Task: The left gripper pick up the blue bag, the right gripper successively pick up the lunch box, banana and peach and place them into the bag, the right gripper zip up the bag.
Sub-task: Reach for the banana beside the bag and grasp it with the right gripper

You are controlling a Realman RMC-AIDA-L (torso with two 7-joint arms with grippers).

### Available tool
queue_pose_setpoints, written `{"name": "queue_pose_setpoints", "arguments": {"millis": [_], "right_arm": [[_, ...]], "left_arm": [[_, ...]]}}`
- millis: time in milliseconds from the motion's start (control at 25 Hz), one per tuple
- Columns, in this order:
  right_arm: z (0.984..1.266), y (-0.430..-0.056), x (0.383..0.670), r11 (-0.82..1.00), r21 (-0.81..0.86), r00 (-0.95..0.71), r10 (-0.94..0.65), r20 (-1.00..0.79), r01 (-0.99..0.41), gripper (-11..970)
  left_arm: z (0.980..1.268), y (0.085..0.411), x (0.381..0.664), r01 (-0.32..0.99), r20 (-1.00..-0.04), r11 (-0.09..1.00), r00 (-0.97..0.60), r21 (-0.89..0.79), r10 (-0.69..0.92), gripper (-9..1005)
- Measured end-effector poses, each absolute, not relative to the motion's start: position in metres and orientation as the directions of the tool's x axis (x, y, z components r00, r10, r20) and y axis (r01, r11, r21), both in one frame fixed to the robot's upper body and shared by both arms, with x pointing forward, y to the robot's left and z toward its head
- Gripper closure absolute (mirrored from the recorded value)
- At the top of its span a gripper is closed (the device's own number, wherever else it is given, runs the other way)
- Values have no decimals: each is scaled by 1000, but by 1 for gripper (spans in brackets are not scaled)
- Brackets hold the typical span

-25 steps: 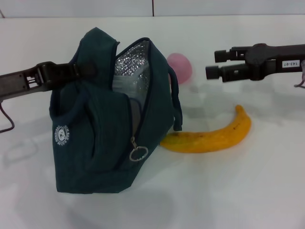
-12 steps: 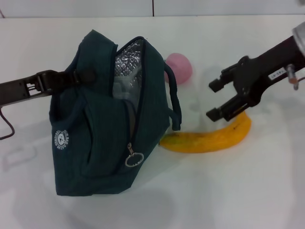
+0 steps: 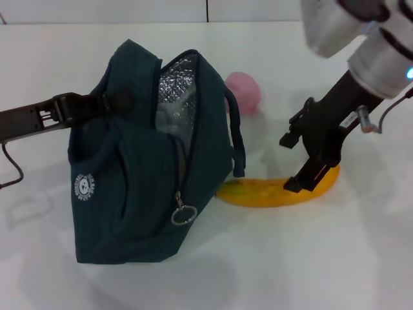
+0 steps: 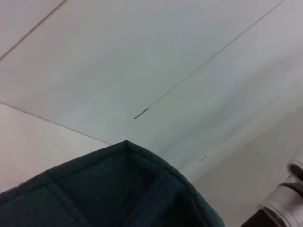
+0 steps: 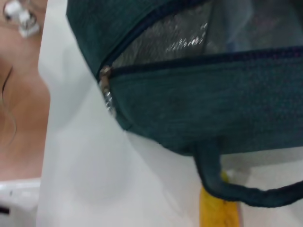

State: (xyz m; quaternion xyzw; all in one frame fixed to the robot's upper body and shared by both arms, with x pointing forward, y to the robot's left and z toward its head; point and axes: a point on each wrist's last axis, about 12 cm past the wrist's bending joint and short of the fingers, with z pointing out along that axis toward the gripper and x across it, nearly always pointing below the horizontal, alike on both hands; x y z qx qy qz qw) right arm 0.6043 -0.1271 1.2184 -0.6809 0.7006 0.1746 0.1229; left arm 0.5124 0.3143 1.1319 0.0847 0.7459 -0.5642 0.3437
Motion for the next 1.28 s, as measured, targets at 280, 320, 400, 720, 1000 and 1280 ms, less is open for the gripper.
{"name": "queue_pose_setpoints", "arguments": {"millis": [280, 320, 400, 720, 1000, 1280], "right_arm": [[1208, -101, 602, -39, 40, 26, -959, -281, -998, 103], [1206, -99, 601, -44, 35, 33, -964, -265, -998, 103], [1203, -95, 601, -48, 29, 39, -968, -246, -998, 103], [1192, -89, 602, -50, 10, 46, -972, -230, -999, 103], [1182, -82, 601, -48, 12, 43, -967, -250, -999, 105], [1168, -76, 599, -70, 0, 68, -970, -236, -998, 132]], "left_arm": [[1132, 311, 515, 518, -609, 342, -750, -784, -260, 950], [1132, 311, 516, 519, -609, 341, -750, -784, -260, 950], [1132, 311, 516, 519, -609, 341, -750, -784, -260, 950], [1131, 312, 514, 521, -612, 343, -747, -781, -260, 950], [1128, 310, 515, 515, -602, 333, -754, -790, -263, 950], [1128, 309, 515, 515, -602, 332, -754, -790, -264, 950]]}}
